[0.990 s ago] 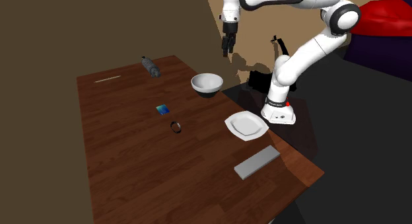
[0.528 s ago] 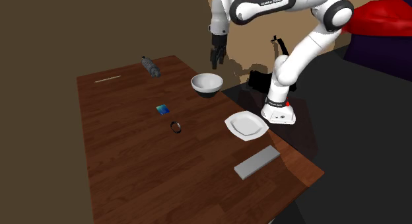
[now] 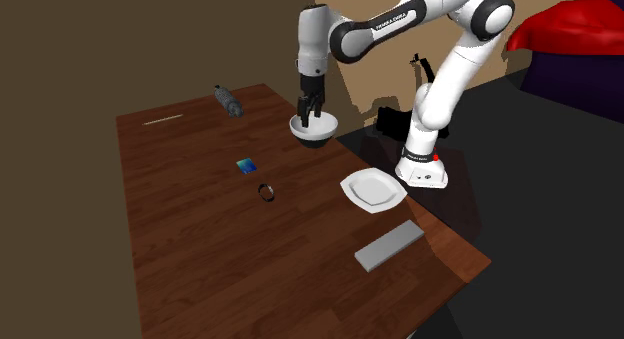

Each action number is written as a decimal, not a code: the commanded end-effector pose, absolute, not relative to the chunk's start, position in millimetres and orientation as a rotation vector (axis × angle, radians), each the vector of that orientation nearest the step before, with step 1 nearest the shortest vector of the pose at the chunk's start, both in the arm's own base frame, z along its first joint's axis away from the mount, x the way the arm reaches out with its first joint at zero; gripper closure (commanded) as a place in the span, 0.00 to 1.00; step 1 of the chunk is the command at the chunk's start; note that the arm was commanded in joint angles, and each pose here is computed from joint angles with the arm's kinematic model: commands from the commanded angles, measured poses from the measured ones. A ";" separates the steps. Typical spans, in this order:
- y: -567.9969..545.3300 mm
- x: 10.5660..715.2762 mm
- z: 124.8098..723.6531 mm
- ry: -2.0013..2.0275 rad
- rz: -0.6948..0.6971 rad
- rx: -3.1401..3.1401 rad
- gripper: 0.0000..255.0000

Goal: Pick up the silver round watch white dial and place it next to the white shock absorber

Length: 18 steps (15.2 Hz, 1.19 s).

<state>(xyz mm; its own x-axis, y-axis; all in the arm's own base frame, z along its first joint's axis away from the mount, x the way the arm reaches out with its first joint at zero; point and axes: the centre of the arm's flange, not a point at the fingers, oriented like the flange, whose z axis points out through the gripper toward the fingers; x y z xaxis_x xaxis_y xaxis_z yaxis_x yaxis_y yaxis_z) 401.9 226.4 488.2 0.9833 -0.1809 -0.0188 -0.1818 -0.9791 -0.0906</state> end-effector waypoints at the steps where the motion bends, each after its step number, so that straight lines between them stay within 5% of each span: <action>1: 247.1 411.7 476.2 0.289 0.012 -3.039 0.00; 18: 416.9 503.4 380.1 0.349 -0.018 -3.074 0.00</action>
